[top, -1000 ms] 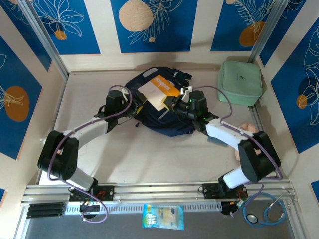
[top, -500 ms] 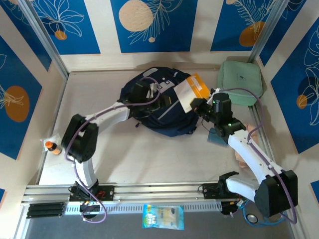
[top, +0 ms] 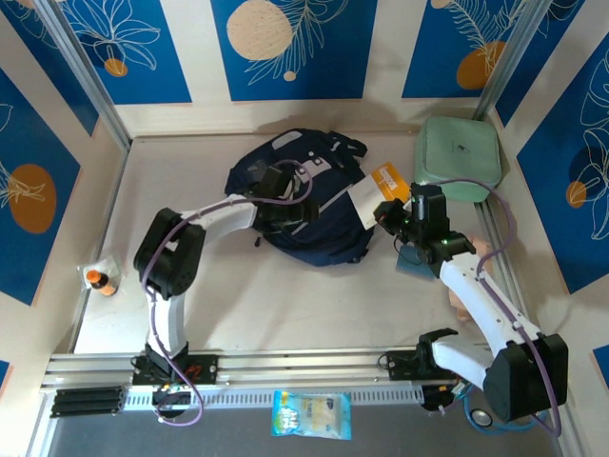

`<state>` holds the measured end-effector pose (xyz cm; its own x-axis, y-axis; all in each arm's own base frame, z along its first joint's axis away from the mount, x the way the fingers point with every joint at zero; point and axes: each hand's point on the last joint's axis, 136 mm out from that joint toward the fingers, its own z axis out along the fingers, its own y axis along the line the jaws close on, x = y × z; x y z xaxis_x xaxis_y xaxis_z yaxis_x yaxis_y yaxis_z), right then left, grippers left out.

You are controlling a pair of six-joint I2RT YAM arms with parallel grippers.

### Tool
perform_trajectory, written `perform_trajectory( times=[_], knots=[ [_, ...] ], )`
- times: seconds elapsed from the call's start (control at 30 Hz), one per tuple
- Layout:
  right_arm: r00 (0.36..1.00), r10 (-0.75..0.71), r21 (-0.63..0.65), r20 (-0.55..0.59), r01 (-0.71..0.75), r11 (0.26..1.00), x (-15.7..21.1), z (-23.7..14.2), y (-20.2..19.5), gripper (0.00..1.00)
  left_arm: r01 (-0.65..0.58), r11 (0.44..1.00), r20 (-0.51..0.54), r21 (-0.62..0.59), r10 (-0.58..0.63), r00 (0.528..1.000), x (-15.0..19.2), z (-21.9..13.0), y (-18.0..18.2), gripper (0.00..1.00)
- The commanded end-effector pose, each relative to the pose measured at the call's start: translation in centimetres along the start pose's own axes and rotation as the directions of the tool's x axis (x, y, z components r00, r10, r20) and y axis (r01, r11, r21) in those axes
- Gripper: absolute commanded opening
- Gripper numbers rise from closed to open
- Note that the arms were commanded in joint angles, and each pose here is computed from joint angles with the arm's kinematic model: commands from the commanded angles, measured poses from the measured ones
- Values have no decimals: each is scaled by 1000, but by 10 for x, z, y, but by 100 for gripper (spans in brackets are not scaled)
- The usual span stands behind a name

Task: Pack the student bag

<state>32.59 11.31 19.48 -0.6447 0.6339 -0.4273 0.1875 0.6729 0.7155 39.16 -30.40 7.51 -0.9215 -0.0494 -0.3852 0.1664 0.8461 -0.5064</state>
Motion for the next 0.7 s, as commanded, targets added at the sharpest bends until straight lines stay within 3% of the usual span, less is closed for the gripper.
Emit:
perform_trajectory(
  times=[0.0,0.13,0.3,0.37,0.5,0.67],
  knots=[
    [1000,-7,-6,0,7,1000,-2,3,2,0,-3,986,-160,-167,-24,987,61,-14,55,76],
    [1000,-21,-7,1,21,1000,-6,7,6,0,-95,988,-199,-119,70,977,77,-34,46,77],
    [1000,-24,-15,8,24,1000,-9,7,10,0,-311,935,-155,-170,286,946,57,-70,24,97],
    [1000,-23,-15,13,23,1000,-10,5,9,0,-383,907,-139,-177,362,922,50,-81,14,100],
    [1000,-16,-6,25,16,1000,-10,2,5,0,-528,836,-164,-147,506,847,54,-85,-6,100],
    [1000,-4,4,30,4,1000,-11,0,0,0,-689,694,-275,-207,635,722,64,-77,-9,94]
  ],
)
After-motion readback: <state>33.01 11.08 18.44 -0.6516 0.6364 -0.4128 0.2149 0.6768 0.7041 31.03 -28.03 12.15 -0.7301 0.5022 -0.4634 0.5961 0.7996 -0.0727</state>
